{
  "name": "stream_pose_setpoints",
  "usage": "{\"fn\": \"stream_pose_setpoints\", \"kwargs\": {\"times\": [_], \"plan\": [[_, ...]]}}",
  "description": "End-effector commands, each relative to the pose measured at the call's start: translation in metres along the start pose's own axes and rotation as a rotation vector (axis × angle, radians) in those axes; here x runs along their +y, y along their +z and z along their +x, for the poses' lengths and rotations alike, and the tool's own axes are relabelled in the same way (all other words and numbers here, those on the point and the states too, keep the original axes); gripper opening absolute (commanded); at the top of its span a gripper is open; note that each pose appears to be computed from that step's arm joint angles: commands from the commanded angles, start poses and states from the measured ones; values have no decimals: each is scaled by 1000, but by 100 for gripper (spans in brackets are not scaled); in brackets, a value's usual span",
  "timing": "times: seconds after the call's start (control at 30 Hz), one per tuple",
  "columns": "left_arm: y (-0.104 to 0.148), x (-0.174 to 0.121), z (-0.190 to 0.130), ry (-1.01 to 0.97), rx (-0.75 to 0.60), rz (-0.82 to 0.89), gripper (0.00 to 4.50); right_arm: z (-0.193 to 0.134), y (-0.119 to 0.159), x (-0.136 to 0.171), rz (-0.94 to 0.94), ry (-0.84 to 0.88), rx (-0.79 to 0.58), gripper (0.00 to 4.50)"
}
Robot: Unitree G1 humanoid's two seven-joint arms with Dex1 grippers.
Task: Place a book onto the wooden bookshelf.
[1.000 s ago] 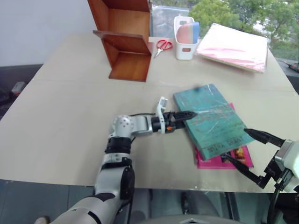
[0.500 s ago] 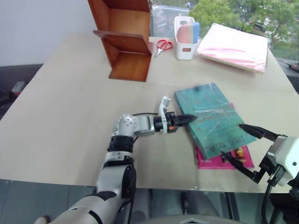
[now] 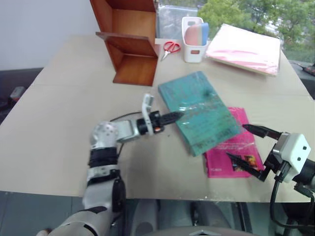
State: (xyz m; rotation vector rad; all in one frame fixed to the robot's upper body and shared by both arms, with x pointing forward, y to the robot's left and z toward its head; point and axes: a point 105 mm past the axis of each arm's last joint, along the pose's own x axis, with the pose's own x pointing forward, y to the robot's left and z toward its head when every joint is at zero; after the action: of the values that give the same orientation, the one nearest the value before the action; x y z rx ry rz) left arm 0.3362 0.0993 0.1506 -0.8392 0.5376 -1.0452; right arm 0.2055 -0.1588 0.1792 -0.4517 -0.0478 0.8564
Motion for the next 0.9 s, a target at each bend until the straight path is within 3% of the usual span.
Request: {"fn": "stream_pose_setpoints", "kwargs": {"times": [0.03,0.2,0.4,0.73,0.8,0.9], "plan": [[30,-16,-19,-17,-81,160,10,7,5,-2,-34,27,-42,450],[67,-22,-35,95,-136,374,10,21,3,-8,-46,69,-84,450],[44,-18,-54,157,85,629,10,29,3,-13,-59,95,-110,450],[96,-65,-61,-20,-208,541,10,36,3,-15,-72,102,-130,450],[107,-82,-54,-22,-221,602,10,37,5,-16,-75,100,-137,450],[111,-110,-39,-4,-159,846,10,35,7,-17,-73,109,-141,450]]}}
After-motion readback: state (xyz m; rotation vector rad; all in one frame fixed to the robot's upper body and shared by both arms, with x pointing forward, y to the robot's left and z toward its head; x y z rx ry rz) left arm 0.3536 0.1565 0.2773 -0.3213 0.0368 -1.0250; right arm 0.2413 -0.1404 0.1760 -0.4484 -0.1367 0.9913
